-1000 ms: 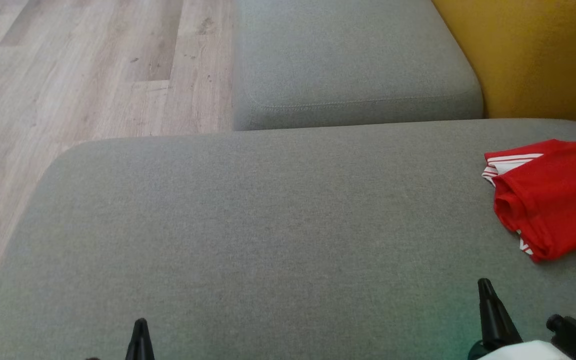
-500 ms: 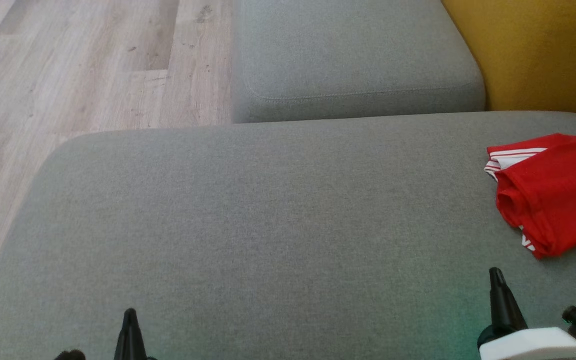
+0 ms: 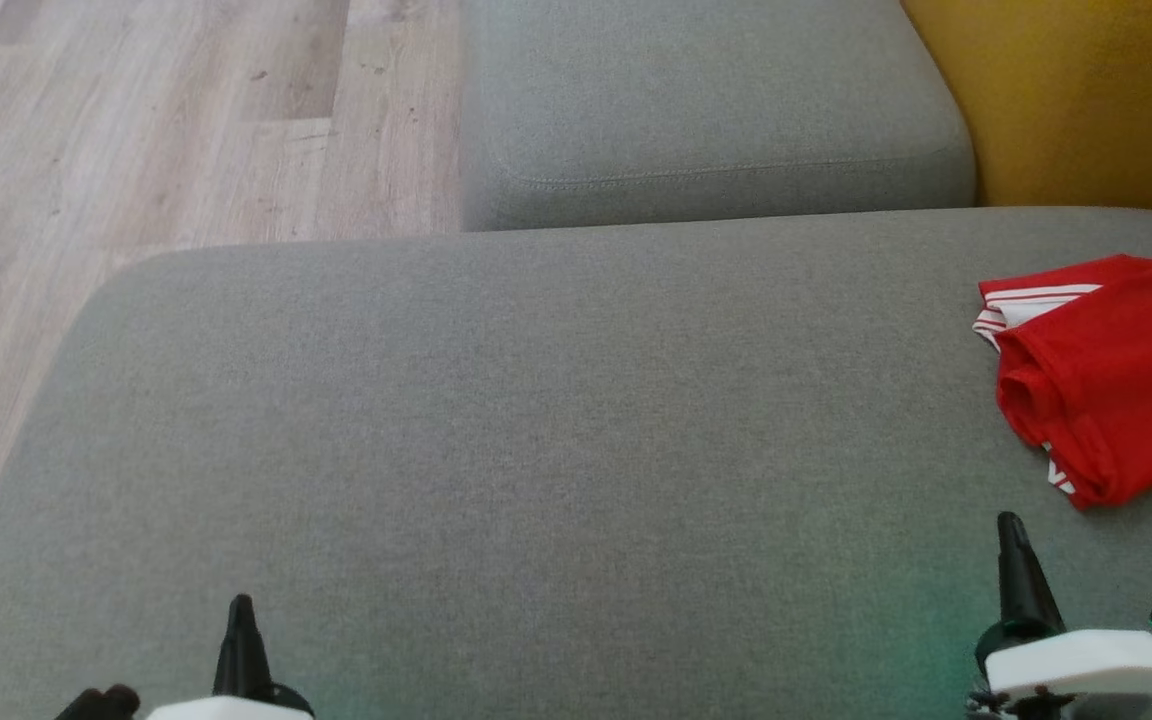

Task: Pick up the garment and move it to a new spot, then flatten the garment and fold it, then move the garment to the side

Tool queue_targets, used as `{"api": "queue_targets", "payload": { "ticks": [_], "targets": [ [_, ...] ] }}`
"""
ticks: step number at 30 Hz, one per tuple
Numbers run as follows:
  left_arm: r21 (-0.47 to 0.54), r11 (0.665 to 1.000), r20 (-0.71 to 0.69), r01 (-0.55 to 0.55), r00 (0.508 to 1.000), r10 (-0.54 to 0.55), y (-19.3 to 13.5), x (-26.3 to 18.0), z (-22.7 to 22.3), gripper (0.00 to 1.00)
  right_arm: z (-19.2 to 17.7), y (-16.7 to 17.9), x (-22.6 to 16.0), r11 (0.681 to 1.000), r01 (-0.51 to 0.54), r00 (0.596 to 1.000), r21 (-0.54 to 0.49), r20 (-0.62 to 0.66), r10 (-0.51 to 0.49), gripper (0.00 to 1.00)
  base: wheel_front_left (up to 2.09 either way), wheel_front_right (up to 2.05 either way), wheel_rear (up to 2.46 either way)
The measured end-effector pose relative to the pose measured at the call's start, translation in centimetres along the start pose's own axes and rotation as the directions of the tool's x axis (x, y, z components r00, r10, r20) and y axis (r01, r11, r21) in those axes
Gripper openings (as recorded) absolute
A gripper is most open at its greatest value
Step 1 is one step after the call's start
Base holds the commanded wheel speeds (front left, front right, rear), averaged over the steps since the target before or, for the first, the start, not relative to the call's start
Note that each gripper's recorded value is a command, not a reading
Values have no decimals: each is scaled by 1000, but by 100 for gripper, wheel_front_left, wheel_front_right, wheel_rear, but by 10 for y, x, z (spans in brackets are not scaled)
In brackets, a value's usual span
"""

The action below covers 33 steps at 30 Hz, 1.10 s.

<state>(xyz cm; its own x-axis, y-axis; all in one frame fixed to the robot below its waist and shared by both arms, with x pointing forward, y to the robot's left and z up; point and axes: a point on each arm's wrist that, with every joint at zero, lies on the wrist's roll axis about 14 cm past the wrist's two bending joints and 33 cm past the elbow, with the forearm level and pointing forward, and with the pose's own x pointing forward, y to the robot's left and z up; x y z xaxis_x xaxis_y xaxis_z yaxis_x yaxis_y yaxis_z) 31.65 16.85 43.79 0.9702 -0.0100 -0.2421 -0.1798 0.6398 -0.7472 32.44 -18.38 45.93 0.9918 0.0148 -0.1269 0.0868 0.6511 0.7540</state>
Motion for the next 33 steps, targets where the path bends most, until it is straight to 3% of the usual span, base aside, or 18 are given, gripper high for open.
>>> {"api": "queue_targets", "payload": {
  "ticks": [17,33],
  "targets": [
    [-203,979,7,17,1000,-16,-5,14,13,0,9,-3,12,979,17,1000,205,7,-19,0,0,0,0],
    [-385,921,17,55,998,-53,-12,27,24,0,17,-3,24,918,14,999,396,21,-25,0,0,0,0]
  ]
}}
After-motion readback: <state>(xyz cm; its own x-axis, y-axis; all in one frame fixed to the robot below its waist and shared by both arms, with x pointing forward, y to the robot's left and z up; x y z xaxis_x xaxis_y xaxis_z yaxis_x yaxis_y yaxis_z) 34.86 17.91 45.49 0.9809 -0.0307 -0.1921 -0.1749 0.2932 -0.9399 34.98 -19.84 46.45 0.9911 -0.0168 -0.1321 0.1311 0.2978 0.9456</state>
